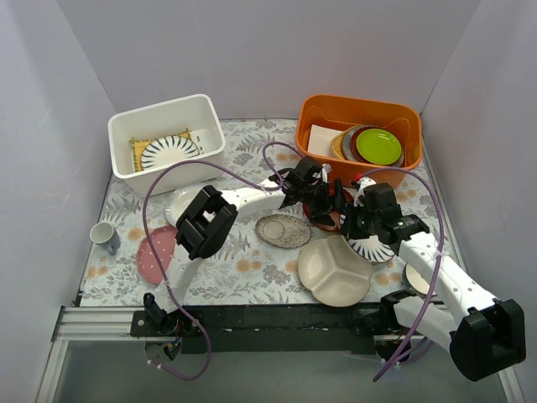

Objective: Place the plates into the plastic bin on the countertop
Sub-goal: Pick up the plate from the corner of the board.

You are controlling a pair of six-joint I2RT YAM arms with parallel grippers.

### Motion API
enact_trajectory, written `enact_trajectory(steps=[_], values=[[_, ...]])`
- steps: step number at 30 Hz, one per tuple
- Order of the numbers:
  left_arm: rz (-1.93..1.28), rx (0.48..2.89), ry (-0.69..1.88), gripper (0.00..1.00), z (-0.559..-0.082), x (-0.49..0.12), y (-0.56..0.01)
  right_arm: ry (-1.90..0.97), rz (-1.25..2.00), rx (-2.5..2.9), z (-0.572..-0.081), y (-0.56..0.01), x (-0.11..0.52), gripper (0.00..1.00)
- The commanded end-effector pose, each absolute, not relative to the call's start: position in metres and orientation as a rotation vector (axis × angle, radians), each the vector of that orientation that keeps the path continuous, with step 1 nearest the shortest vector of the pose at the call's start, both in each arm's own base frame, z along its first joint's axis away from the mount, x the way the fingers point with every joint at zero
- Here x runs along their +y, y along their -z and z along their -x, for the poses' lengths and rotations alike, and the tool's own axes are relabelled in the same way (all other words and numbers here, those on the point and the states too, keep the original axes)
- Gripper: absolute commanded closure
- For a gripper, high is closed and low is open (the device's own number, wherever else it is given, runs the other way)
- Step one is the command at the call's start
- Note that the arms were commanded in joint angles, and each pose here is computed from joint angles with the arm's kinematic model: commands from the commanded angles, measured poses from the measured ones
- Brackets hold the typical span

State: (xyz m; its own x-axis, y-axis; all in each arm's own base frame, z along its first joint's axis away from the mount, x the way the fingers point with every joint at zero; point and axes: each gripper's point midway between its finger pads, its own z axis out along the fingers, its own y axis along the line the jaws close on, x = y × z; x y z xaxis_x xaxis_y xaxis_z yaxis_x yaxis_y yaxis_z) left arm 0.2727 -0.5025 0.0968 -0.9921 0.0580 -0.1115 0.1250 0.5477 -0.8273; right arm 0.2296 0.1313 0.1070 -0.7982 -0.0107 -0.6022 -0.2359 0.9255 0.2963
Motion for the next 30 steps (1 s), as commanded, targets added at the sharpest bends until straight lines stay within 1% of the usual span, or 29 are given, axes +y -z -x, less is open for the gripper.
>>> enact_trajectory(steps=[1,5,9,12,13,16,17,20,23,24,26,27,30], values=[[-0.189,2.655,1.519,0.28,-0.272,-0.519,-0.111,-0.526,0.178,2.402,-0.232,-0.119,0.139,0.99],[-0.206,2.662,1.532,0.32,-0.267,-0.525,-0.11,-0.52,0.175,2.397,-0.233,-0.12,0.138,0.99],[-0.219,2.665,1.538,0.38,-0.263,-0.528,-0.109,-0.519,0.176,2.39,-0.233,-0.122,0.138,0.99],[-0.228,2.666,1.545,0.46,-0.262,-0.531,-0.109,-0.521,0.174,2.384,-0.234,-0.123,0.138,0.99],[-0.235,2.665,1.549,0.53,-0.261,-0.531,-0.109,-0.522,0.171,2.386,-0.234,-0.122,0.138,0.99],[-0.249,2.654,1.561,0.64,-0.261,-0.534,-0.111,-0.523,0.171,2.386,-0.234,-0.122,0.138,0.99],[-0.253,2.653,1.569,0.7,-0.26,-0.535,-0.112,-0.525,0.174,2.386,-0.234,-0.122,0.138,0.99],[-0.257,2.657,1.585,0.78,-0.259,-0.537,-0.112,-0.529,0.173,2.389,-0.234,-0.122,0.139,0.99],[-0.262,2.665,1.584,0.83,-0.256,-0.538,-0.109,-0.533,0.173,2.383,-0.234,-0.123,0.14,0.99],[-0.26,2.666,1.584,0.89,-0.256,-0.538,-0.109,-0.533,0.177,2.382,-0.234,-0.123,0.14,0.99],[-0.26,2.669,1.582,0.95,-0.254,-0.538,-0.108,-0.539,0.175,2.385,-0.234,-0.122,0.141,0.99],[-0.26,2.67,1.582,1.0,-0.253,-0.539,-0.108,-0.539,0.175,2.388,-0.234,-0.121,0.141,0.99],[-0.253,2.67,1.574,1.0,-0.253,-0.538,-0.108,-0.543,0.179,2.383,-0.233,-0.123,0.141,0.99]])
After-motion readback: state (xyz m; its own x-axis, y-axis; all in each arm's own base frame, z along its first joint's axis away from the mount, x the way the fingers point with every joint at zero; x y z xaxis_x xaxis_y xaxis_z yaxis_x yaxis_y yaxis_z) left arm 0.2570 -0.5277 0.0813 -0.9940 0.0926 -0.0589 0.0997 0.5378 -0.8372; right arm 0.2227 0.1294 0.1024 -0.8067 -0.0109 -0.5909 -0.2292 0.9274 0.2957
